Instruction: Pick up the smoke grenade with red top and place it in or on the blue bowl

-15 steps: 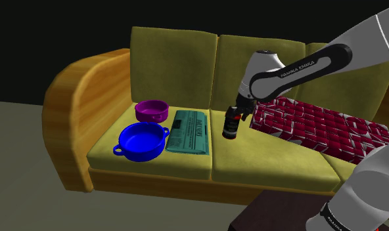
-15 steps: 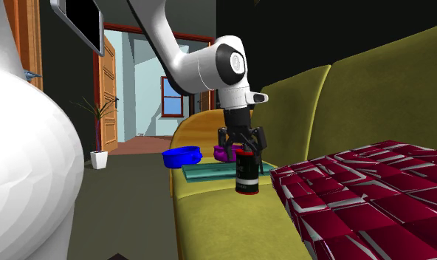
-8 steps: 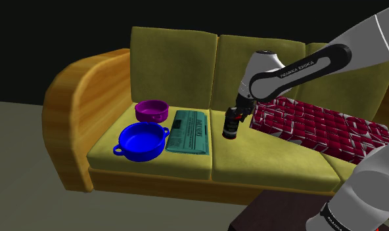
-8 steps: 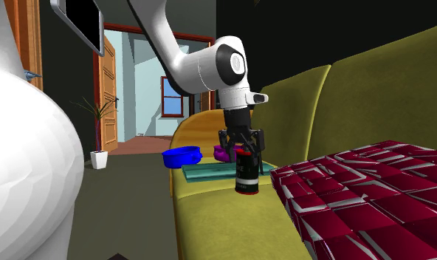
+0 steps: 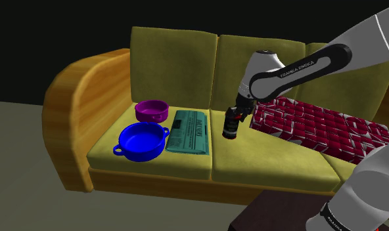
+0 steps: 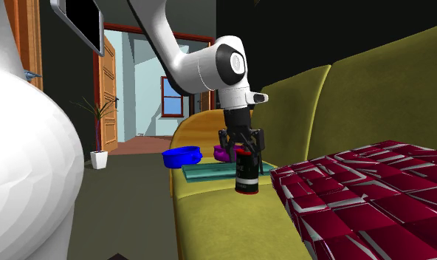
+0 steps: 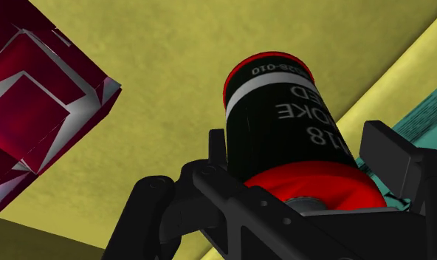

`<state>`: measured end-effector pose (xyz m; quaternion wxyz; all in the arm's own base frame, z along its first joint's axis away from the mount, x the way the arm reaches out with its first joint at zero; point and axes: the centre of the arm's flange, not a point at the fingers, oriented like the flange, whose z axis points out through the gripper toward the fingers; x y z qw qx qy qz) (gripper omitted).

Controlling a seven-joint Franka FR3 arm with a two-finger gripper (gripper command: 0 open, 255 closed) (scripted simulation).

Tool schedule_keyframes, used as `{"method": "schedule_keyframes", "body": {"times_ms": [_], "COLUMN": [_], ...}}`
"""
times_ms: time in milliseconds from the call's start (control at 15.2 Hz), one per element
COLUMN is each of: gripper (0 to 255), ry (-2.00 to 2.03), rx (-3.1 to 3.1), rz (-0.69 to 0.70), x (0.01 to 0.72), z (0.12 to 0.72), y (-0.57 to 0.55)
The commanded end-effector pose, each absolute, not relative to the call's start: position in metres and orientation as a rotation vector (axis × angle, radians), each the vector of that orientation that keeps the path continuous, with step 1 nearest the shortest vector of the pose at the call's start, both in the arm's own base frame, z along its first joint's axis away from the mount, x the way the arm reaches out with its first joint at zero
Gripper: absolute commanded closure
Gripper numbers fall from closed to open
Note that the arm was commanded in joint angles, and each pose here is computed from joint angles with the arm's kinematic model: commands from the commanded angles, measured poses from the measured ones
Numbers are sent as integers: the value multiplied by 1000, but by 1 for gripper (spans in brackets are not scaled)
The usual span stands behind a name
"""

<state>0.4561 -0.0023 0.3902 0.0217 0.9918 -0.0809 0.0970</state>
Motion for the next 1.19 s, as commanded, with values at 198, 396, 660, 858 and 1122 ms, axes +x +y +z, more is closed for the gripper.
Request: {"method": "schedule_keyframes", "body": {"times_ms": [198,396,660,858,1122], "gripper": [255,255,255,255,255], "ry": [-251,-251,-251,-251,-251], "rx": [3074,3074,3074,3074,3074], "rz": [298,298,298,298,298], "x": [456,456,456,456,456], "z": [411,426,448,463,485], "y": [-2,-2,-2,-2,-2]}}
